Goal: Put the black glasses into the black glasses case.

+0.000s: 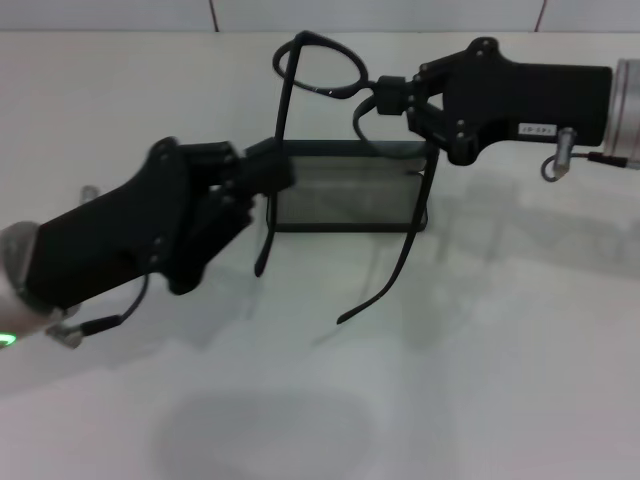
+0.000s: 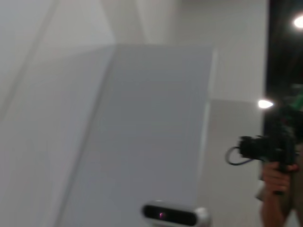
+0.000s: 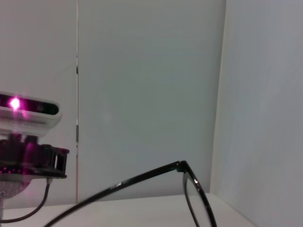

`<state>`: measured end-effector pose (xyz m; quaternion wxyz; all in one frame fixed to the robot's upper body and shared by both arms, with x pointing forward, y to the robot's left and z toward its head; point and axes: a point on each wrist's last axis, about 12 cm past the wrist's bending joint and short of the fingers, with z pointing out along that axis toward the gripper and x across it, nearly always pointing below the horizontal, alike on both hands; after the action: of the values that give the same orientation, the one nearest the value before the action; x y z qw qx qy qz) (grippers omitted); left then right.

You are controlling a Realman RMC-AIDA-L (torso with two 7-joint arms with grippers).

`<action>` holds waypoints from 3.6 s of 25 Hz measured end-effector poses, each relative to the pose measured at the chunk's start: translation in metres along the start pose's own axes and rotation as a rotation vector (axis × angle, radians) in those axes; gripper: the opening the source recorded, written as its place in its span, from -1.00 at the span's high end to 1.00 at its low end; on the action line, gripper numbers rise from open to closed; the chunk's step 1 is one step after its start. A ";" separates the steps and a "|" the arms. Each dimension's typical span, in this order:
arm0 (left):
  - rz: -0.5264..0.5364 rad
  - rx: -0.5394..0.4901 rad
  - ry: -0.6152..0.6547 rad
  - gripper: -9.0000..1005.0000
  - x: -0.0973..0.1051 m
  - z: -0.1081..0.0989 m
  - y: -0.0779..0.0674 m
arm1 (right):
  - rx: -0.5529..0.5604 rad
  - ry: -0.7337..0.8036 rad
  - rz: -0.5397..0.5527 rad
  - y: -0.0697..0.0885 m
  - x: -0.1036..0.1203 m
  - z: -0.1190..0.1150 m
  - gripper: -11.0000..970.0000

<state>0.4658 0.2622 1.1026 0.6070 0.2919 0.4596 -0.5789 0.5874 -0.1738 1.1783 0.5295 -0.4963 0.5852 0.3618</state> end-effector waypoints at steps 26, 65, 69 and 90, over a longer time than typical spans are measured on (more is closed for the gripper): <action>-0.031 0.007 0.008 0.90 0.015 0.025 0.014 | -0.231 -0.211 0.096 0.019 -0.001 0.027 0.94; -0.078 -0.069 -0.029 0.90 0.026 0.018 0.007 | -0.251 -0.280 0.145 0.025 0.006 0.015 0.93; -0.070 -0.057 -0.029 0.90 0.024 0.015 0.006 | -0.218 -0.277 0.139 0.021 0.008 0.013 0.93; -0.048 0.189 0.181 0.90 0.040 0.045 0.004 | -0.100 -0.638 0.076 0.003 -0.019 0.006 0.93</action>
<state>0.4761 0.2058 1.0842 0.5190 0.3878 0.4624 -0.6053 0.5849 -0.1634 1.1959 0.6472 -0.3611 0.3896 0.5468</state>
